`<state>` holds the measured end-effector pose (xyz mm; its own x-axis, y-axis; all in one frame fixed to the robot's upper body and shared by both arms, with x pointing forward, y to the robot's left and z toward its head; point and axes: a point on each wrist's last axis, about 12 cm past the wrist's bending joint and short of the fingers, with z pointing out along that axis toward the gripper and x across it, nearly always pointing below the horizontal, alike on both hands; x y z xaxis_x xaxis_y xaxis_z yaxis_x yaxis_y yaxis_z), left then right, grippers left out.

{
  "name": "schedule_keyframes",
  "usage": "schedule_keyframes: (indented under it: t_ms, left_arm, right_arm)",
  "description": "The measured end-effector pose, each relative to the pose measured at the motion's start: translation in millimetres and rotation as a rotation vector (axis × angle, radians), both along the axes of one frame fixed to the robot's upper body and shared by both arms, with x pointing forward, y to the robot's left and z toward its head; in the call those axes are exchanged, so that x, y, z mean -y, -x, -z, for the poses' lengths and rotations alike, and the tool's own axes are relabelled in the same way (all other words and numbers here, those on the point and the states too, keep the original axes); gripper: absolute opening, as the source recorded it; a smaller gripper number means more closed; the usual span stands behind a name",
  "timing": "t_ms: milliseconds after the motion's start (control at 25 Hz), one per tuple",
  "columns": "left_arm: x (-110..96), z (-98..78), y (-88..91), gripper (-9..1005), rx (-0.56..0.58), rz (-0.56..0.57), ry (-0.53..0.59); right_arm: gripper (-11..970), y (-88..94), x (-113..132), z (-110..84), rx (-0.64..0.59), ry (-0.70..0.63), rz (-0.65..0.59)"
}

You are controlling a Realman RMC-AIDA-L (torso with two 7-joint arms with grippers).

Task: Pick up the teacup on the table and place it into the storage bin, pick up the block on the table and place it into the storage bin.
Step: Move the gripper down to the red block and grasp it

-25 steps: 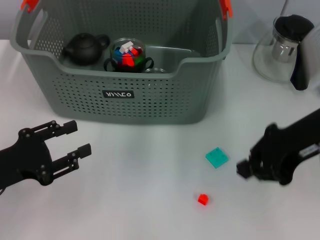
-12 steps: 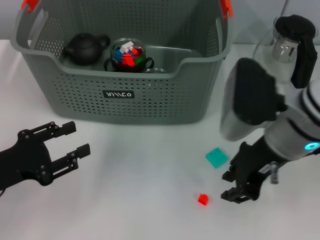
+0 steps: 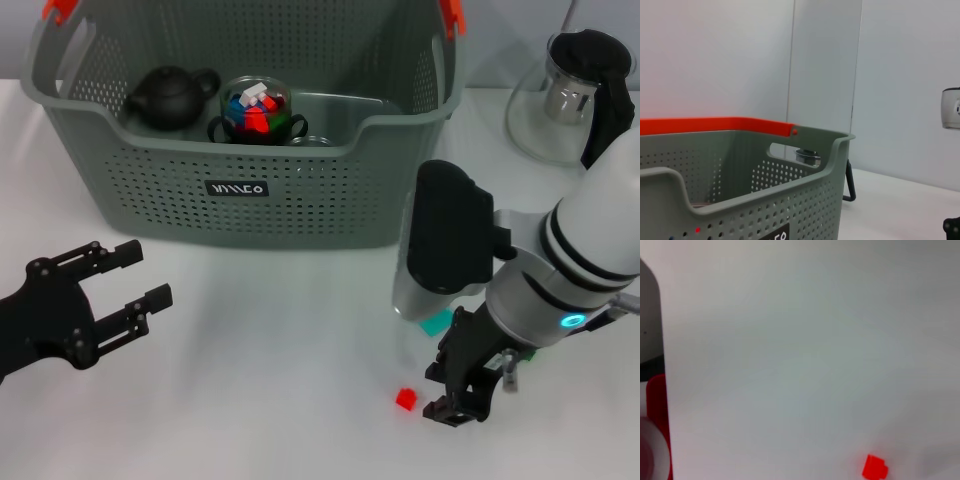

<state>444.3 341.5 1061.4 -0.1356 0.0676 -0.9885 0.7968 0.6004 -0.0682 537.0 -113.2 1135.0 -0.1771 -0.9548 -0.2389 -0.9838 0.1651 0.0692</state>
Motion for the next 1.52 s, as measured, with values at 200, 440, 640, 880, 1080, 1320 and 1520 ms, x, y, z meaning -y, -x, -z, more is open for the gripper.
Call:
schedule_keyframes:
  t_ms: [200,440,640,880,1080,1320,1520]
  left_arm:
    - [0,0.3,0.0,614,-0.001,-0.002,0.0]
    - [0,0.7,-0.3,613,-0.002,-0.005,-0.001]
    - [-1,1.7,0.9,613,-0.006,-0.011,-0.003]
    - [-1,2.1,0.9,613,-0.007,-0.014,-0.004]
    - [-1,2.6,1.8,613,-0.009,-0.016,-0.005]
    - [-2,3.5,3.7,613,-0.011,-0.023,-0.002]
    - [-3,3.6,4.2,614,-0.01,-0.032,-0.002]
  right_arm:
    - [407,1.1,-8,5.4,0.008,0.015,0.003]
    - [405,-1.9,-14,11.1,0.013,0.026,0.029]
    - [403,-2.2,-16,15.6,0.002,0.037,0.062]
    - [401,0.8,-21,18.5,-0.012,0.024,0.073]
    - [399,-3.5,-22,21.7,-0.014,0.028,0.109]
    - [397,-6.5,-22,23.9,-0.018,0.041,0.116]
    - [395,-7.3,-22,23.7,-0.013,0.036,0.122]
